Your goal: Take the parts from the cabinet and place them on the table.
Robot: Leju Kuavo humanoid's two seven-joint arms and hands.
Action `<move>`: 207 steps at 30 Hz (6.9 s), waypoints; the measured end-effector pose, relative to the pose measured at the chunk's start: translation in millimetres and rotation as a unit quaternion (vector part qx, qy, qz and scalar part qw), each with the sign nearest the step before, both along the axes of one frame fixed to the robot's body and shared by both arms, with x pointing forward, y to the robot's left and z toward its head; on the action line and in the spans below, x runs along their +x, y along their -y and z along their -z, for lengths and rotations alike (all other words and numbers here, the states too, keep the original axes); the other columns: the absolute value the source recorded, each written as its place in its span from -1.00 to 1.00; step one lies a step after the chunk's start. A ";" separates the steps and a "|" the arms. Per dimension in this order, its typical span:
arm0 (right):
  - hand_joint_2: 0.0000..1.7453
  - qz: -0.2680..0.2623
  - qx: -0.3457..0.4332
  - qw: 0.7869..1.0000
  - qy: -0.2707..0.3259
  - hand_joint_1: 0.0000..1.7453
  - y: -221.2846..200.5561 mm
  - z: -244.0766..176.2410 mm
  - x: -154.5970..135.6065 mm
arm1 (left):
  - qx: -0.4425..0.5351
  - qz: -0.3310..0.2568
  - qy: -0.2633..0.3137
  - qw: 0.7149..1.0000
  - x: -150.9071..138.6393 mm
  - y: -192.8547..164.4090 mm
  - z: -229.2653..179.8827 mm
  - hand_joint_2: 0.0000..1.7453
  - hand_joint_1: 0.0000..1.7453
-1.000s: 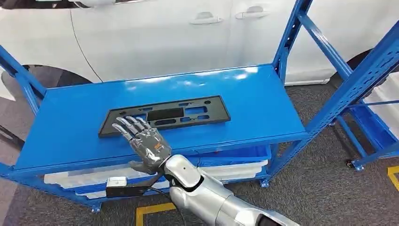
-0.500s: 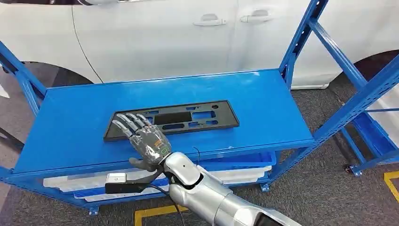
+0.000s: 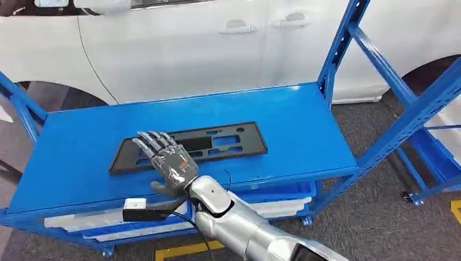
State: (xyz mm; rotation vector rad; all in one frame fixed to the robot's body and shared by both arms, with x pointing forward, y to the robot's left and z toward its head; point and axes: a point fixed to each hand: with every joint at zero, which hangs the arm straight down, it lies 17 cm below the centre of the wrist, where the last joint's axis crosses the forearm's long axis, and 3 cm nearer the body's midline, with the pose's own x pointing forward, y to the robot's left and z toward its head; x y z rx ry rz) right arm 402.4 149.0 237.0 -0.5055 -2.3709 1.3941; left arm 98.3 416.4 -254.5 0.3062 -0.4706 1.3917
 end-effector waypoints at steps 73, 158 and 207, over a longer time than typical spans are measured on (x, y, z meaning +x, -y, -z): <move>1.00 0.191 -0.214 0.953 0.098 -1.00 60.7 94.1 57.9 | 0.024 0.011 0.008 1.000 8.5 -10.1 -5.5 -1.00 -1.00; 1.00 -0.431 0.551 0.708 -0.096 1.00 307.3 -243.0 -133.3 | 0.163 -0.002 0.069 0.984 23.8 -29.0 -40.5 1.00 -1.00; 1.00 -0.456 0.441 0.728 -0.260 1.00 243.2 -165.2 -124.1 | 0.100 -0.013 -0.033 0.994 -12.5 -25.3 -14.9 1.00 -1.00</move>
